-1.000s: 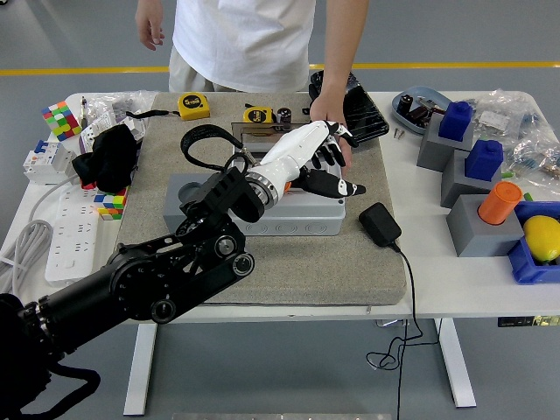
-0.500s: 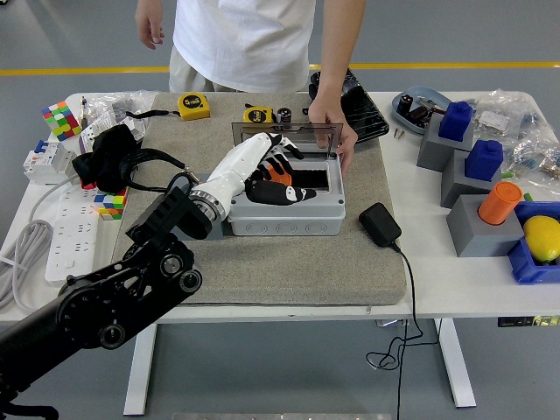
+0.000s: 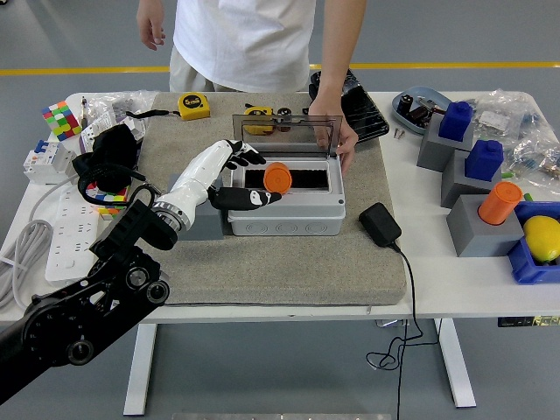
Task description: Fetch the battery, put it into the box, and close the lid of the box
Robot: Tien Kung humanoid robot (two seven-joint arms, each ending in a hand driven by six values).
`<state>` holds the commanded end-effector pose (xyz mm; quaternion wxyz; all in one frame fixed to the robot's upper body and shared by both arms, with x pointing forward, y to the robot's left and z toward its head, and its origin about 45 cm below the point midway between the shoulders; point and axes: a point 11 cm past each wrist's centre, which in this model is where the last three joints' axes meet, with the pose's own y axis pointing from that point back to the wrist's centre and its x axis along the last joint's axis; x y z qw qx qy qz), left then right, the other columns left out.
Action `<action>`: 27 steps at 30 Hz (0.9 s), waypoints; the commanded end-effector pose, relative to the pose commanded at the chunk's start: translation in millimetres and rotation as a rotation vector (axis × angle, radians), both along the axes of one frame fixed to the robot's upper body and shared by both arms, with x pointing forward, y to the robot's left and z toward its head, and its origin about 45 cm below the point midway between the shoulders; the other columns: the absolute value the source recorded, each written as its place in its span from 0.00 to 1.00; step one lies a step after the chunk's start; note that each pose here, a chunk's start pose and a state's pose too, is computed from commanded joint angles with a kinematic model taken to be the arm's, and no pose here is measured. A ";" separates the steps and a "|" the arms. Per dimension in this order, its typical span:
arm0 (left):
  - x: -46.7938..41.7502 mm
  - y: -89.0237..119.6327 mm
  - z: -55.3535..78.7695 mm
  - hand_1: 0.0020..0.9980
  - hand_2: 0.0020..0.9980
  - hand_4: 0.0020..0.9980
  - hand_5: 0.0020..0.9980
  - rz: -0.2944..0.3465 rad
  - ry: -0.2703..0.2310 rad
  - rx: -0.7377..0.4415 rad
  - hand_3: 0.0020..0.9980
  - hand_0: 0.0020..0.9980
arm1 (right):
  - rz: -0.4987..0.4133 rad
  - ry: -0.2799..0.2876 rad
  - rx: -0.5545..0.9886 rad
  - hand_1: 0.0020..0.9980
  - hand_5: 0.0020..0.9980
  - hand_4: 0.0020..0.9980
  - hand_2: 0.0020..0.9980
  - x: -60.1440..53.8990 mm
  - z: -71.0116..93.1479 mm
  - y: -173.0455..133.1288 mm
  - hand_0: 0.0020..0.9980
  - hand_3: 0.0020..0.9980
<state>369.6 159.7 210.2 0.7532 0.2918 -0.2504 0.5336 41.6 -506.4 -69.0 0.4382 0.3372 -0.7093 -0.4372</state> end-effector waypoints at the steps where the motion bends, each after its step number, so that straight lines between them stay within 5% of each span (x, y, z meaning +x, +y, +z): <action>1: -0.7 -1.0 -0.7 0.74 0.72 1.00 0.31 -0.004 0.003 0.001 0.62 0.69 | 0.000 0.000 0.000 0.63 0.55 1.00 0.68 0.1 0.0 -0.1 0.50 0.61; 14: -5.3 -23.1 -2.4 0.73 0.71 1.00 0.31 -0.062 0.023 -0.008 0.62 0.68 | -0.004 -0.004 0.003 0.63 0.55 1.00 0.68 -0.1 -0.5 1.0 0.50 0.61; 27: -3.7 -68.0 7.9 0.72 0.70 1.00 0.32 -0.145 0.038 -0.111 0.62 0.67 | -0.001 -0.005 0.004 0.63 0.55 1.00 0.68 0.7 -0.8 1.8 0.50 0.62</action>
